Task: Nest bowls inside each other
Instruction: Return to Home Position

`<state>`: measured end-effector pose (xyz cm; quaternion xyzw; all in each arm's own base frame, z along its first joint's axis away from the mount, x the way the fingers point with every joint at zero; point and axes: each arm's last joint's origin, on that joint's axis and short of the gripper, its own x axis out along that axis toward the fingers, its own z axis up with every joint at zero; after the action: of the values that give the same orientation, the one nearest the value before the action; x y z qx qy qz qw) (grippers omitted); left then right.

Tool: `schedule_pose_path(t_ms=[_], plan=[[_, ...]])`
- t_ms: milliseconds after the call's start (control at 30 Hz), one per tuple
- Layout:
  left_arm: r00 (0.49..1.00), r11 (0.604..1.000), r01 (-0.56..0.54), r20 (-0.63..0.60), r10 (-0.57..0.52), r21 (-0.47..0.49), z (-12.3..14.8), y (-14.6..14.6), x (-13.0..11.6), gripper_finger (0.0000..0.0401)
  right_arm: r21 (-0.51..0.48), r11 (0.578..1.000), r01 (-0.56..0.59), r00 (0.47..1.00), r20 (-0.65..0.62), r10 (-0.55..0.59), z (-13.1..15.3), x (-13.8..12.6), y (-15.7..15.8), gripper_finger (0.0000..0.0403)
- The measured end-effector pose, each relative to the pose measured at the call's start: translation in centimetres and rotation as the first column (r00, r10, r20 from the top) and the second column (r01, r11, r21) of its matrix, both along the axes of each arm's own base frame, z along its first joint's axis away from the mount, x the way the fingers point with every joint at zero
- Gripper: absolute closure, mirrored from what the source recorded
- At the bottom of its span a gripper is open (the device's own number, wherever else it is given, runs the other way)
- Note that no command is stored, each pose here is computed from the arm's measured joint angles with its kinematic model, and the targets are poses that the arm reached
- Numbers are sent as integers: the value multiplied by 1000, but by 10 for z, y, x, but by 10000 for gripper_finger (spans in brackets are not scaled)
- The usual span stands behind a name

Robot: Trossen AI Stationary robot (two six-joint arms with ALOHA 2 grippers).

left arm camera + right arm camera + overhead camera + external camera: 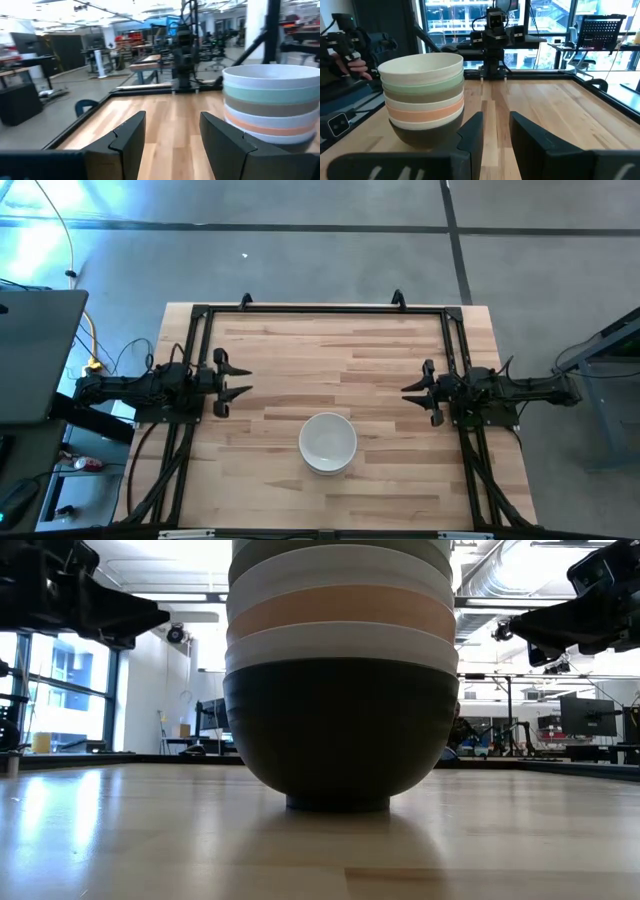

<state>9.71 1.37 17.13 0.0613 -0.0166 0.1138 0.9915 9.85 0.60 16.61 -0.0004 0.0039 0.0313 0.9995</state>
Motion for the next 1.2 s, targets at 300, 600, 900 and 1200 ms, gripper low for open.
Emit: schedule_pose_path(t_ms=[300, 600, 900, 1200], plan=[[999, 992, 39, 28, -36, -118, 0, -1, 0, 224, 0, 1000, 4, 1000, -2, -4, 0, 0, 0, 318], [999, 990, 30, 21, -28, -135, -1, -1, 0, 224, 0, 1000, 4, 1000, -3, -4, 0, 0, 0, 318], [997, 988, 74, 15, -73, -135, -1, -2, 0, 224, 0, 1000, 4, 1000, -3, -4, 0, 0, 0, 318], [998, 988, 70, 15, -69, -135, -1, -2, 0, 224, 0, 1000, 4, 1000, -3, -4, 0, 0, 0, 318]])
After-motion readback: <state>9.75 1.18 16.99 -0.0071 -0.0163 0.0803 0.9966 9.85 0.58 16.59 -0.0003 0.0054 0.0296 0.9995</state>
